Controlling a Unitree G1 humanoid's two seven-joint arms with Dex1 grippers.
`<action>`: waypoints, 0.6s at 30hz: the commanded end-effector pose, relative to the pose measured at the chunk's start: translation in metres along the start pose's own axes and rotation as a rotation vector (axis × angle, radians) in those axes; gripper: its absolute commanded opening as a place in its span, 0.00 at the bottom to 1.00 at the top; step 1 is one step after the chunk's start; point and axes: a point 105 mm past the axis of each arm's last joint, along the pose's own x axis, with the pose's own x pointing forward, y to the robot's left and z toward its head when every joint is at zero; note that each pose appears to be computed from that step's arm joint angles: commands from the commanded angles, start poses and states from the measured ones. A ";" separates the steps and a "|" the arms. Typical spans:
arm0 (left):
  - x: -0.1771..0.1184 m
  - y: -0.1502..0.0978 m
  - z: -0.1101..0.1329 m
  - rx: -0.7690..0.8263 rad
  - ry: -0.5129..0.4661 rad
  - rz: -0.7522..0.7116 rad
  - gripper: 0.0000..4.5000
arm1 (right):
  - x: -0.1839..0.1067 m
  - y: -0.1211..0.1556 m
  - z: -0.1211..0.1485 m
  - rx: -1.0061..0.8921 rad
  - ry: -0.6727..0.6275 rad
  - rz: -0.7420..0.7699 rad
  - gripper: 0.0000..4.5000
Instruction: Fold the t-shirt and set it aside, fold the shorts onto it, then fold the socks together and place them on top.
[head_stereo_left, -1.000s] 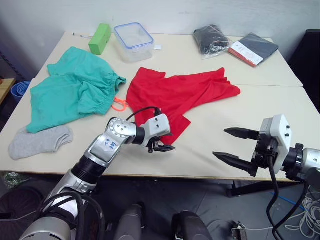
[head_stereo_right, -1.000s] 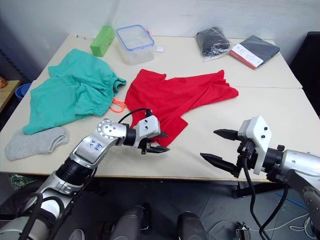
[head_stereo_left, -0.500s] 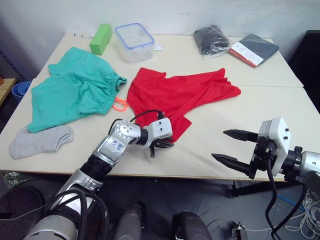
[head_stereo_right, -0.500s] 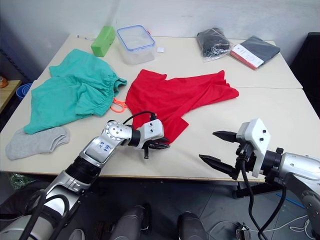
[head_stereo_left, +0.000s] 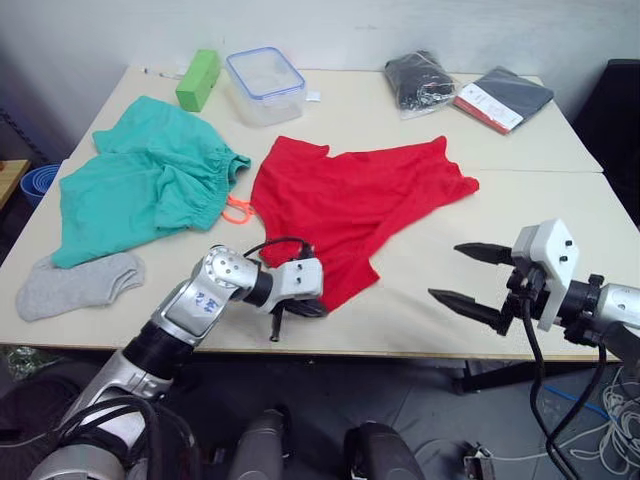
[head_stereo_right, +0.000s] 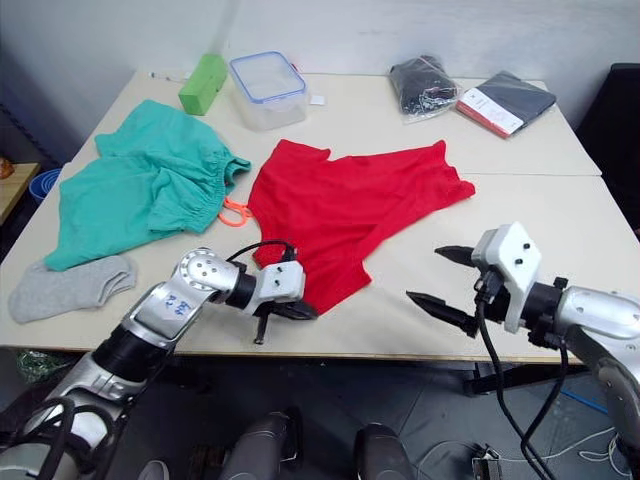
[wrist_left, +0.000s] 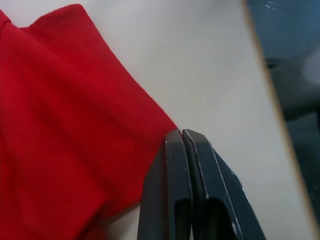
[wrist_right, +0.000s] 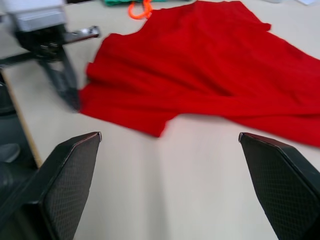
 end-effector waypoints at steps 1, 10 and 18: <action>0.000 -0.002 -0.009 -0.003 0.038 0.004 0.01 | 0.001 -0.012 0.005 -0.040 -0.012 -0.042 1.00; -0.040 -0.031 -0.041 -0.009 0.130 -0.078 0.01 | 0.007 -0.035 -0.007 -0.136 0.116 -0.083 1.00; -0.077 -0.053 -0.076 -0.068 0.235 -0.103 0.01 | 0.015 -0.065 -0.011 -0.294 0.258 -0.078 1.00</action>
